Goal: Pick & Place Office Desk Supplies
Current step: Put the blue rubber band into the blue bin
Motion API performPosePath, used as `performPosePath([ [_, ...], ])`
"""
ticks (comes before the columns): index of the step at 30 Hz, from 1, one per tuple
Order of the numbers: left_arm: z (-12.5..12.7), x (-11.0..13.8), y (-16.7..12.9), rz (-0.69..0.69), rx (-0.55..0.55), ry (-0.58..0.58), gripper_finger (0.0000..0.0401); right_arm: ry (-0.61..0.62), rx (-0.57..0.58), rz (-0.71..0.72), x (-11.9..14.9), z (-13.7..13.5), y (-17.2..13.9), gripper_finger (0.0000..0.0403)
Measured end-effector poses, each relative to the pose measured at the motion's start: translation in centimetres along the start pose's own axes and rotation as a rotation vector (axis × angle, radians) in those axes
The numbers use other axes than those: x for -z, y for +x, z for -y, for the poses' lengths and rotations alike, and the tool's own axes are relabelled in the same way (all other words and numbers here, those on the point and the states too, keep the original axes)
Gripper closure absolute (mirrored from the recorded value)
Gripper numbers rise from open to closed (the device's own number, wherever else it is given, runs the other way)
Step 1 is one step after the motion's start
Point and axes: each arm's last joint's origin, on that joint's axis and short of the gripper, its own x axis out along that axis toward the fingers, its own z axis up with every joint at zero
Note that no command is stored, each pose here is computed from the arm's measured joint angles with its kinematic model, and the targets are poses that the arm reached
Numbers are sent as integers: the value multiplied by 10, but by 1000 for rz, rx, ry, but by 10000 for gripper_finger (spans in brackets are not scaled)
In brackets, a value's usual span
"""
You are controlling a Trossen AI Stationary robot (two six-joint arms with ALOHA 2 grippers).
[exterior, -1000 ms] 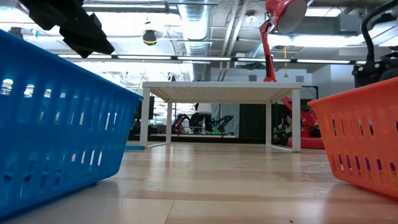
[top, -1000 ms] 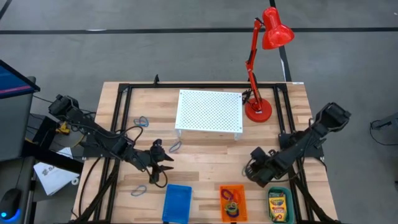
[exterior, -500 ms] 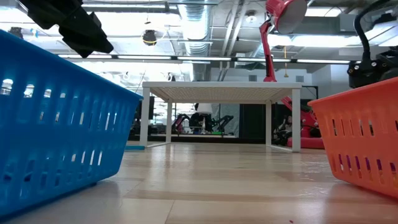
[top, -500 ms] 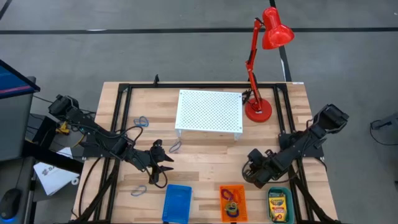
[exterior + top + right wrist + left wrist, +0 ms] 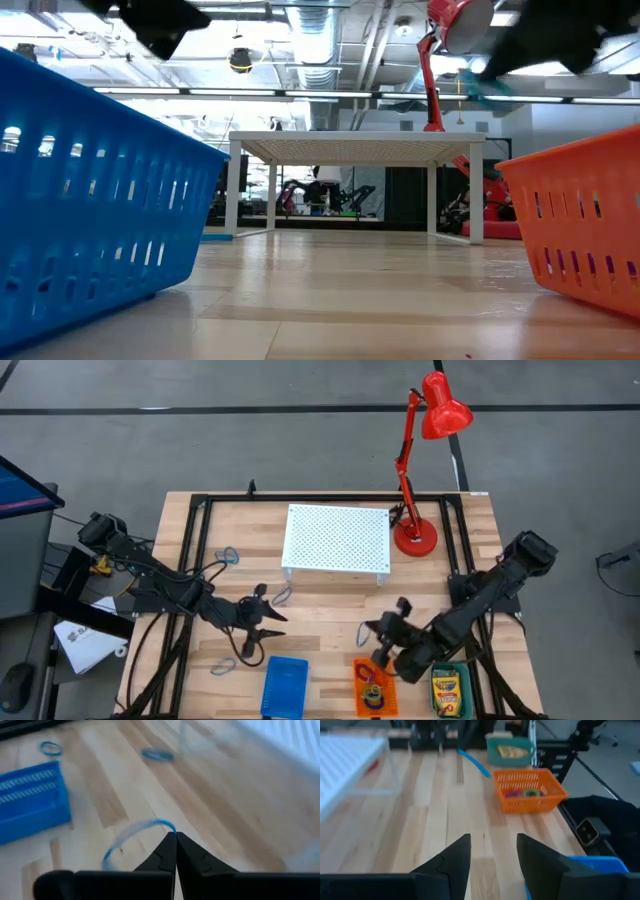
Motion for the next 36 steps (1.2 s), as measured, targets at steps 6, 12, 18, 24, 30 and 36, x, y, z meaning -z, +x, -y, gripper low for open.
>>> performPosePath([
  [6,1,-10,5,113,5,89,236,-206,-68,112,-19,-35,14,403],
  [12,-1,-13,22,193,-19,129,220,-408,-49,192,-27,-55,45,403],
  [18,-2,-5,45,205,14,122,210,-529,-54,322,-37,-69,62,403],
  [24,2,5,63,232,45,114,204,-567,-68,380,-39,-75,60,403],
  [30,5,5,68,273,109,80,203,-575,-49,383,-38,-76,58,403],
  [36,6,2,68,304,125,17,202,-573,-43,393,-39,-76,58,403],
])
